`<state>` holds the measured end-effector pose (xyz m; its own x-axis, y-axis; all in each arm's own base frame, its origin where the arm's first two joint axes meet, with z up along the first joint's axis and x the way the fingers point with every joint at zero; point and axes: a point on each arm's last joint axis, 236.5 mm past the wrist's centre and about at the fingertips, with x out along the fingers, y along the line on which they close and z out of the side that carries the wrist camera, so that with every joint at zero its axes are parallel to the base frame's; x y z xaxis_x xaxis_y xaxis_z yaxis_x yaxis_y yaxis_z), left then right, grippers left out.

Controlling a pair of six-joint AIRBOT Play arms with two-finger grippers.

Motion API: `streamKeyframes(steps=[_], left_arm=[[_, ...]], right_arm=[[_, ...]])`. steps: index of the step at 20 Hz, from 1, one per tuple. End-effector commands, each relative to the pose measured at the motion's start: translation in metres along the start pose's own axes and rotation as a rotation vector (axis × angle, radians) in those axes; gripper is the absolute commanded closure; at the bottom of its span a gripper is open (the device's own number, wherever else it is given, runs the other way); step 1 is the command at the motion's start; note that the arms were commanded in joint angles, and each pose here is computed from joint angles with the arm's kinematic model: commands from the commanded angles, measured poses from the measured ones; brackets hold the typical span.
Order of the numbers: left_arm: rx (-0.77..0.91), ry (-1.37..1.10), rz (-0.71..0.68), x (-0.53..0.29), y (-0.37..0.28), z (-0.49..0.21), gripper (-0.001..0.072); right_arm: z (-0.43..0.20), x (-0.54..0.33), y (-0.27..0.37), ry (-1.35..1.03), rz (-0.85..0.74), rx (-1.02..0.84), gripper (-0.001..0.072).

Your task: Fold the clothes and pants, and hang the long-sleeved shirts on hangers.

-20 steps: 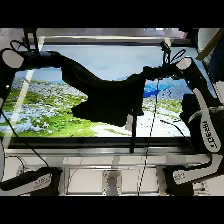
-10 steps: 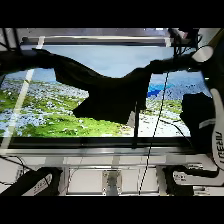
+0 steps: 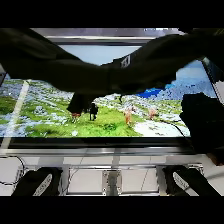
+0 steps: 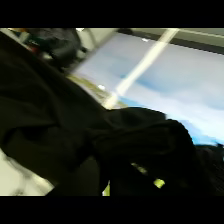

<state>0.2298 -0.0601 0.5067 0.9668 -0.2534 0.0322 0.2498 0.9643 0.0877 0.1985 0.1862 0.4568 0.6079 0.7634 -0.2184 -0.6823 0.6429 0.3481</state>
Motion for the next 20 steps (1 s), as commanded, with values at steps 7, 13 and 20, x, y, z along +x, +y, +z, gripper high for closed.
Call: streamKeyframes(steps=[7,13,20], left_arm=[[0.026,0.286,-0.038,0.086,0.007,-0.062,0.0689],[0.005,0.552,-0.065,0.255,0.021,-0.212,0.0689],[-0.07,0.753,-0.061,0.347,0.023,-0.38,0.0689]], right_arm=[[-0.021,0.02,-0.006,0.136,0.034,0.256,0.0688],[-0.107,0.175,-0.228,0.45,-0.234,0.354,0.0688],[-0.246,0.302,-0.413,0.519,-0.381,0.455,0.0687]])
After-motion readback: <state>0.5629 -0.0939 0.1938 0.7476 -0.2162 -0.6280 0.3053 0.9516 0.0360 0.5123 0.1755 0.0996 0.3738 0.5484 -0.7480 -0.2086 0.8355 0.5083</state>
